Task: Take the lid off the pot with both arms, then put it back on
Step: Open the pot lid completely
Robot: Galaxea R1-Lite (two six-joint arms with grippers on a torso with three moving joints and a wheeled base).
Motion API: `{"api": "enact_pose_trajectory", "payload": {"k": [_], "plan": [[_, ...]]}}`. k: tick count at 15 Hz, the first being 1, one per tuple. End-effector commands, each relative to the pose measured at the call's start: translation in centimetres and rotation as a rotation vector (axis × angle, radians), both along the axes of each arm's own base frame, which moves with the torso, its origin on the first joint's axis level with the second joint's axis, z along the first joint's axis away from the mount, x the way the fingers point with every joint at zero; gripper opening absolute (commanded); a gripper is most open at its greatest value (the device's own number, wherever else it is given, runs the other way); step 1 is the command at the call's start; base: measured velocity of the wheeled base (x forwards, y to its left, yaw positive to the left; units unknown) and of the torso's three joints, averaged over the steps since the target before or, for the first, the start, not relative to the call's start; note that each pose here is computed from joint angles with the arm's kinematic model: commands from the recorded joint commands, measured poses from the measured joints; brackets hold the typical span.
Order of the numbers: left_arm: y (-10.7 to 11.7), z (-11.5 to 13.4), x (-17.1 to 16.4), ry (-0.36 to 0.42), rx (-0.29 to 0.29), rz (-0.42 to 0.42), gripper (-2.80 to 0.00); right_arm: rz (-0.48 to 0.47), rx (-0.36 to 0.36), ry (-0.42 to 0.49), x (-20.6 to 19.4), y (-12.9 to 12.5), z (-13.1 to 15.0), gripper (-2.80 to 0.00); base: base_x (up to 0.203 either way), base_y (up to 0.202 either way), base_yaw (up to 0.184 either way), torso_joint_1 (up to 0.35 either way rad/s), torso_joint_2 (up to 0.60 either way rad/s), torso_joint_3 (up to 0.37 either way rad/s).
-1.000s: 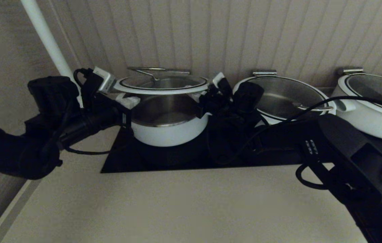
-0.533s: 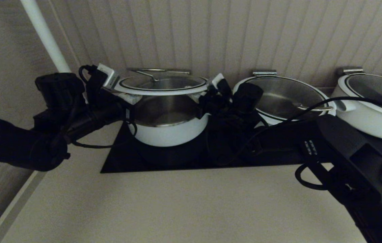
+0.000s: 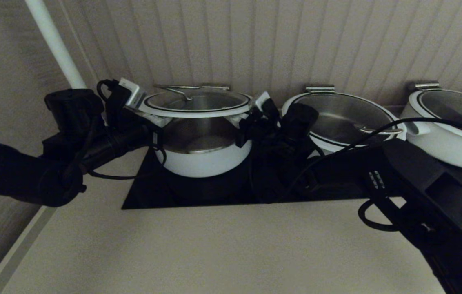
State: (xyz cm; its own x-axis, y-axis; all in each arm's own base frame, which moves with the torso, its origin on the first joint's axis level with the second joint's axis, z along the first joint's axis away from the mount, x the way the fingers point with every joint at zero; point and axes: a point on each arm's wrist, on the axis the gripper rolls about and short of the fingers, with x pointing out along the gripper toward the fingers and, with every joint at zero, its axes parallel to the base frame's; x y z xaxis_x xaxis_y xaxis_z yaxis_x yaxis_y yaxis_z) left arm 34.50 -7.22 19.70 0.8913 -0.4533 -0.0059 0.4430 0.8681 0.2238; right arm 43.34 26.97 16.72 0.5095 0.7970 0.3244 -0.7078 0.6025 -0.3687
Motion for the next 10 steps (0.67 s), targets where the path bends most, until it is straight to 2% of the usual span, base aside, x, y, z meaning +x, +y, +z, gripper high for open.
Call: {"api": "enact_pose_trajectory", "payload": {"k": [1,7,10], "plan": [[0.0,0.1,0.0,-0.008,0.000,-0.002,-2.80,0.003,-0.020,0.028,-0.7,-0.4,-0.8,-2.80,0.000,0.000,0.000,0.000,0.00,0.000],[0.0,0.1,0.0,-0.008,-0.002,-0.002,-2.80,-0.003,-0.071,0.115,-3.4,-2.3,-3.1,-2.80,0.000,0.000,0.000,0.000,0.00,0.000],[0.0,0.2,-0.1,-0.010,-0.002,-0.002,-2.80,-0.027,-0.062,0.103,-4.5,-4.2,-1.9,-2.80,0.000,0.000,0.000,0.000,0.00,0.000]]}}
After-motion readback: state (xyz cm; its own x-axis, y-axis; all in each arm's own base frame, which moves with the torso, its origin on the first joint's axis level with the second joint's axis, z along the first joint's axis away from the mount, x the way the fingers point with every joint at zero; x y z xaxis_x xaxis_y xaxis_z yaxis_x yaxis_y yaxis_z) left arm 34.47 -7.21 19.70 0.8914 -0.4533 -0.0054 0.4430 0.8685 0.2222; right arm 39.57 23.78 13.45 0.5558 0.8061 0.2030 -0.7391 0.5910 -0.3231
